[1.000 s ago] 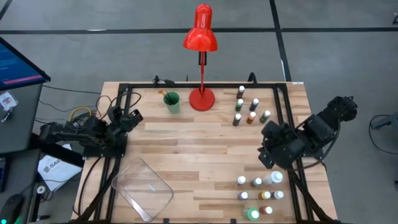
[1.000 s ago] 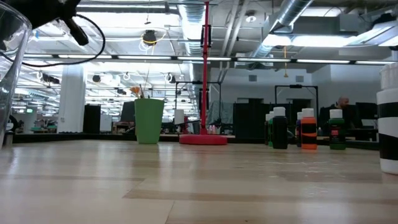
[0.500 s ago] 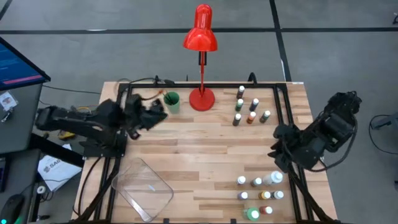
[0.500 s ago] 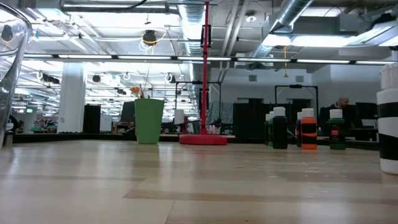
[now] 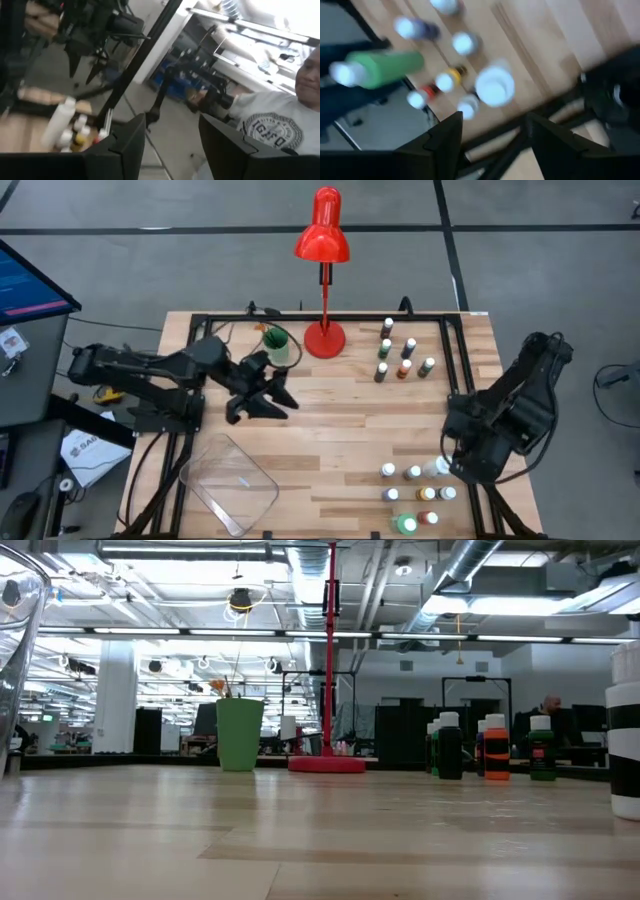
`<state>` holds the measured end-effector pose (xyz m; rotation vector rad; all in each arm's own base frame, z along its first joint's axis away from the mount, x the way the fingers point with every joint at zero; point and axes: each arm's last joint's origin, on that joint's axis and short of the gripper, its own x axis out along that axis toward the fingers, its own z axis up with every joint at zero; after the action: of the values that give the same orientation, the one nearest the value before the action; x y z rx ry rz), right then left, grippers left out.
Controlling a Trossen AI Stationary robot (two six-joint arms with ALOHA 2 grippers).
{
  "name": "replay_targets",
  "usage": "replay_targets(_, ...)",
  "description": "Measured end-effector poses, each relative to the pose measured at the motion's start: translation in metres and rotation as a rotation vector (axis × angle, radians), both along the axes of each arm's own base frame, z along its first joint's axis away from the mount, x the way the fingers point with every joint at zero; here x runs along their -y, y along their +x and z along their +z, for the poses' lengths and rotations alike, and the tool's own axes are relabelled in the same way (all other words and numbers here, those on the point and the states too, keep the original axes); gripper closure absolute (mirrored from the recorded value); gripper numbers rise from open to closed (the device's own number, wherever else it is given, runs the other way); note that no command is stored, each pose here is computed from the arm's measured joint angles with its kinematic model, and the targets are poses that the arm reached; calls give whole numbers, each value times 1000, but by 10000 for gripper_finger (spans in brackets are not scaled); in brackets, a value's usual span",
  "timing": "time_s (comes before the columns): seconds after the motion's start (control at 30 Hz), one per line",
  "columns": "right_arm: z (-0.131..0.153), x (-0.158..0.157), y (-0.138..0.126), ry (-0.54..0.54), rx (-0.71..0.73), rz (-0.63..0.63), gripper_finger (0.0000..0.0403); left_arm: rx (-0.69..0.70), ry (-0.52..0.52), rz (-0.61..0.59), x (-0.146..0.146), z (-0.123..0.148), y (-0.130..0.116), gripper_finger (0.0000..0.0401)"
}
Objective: Pick & Place Paint Supplies
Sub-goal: Put the big white coloring bottle into the transparent bin
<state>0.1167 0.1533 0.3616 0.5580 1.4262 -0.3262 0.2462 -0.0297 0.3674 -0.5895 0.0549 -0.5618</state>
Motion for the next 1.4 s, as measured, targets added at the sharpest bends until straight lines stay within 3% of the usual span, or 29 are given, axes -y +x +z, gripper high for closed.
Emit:
replay_targets(0.33,-27,-10,1,16,-46,-21,154,-254,39,5,-5,0,-68,226)
replay_targets(0.53,-42,-17,6,48,-21,-23,152,-238,22,5,-6,7,-89,226)
replay_targets(0.87,-57,-19,17,-62,-84,-16,152,-287,-99,26,-7,10,-94,226)
replay_targets(1.1,-71,-27,26,-134,-140,39,152,-289,-106,64,-8,9,-92,226)
replay_targets(1.4,-73,-28,27,-137,-148,43,154,-294,-113,66,-8,9,-92,226)
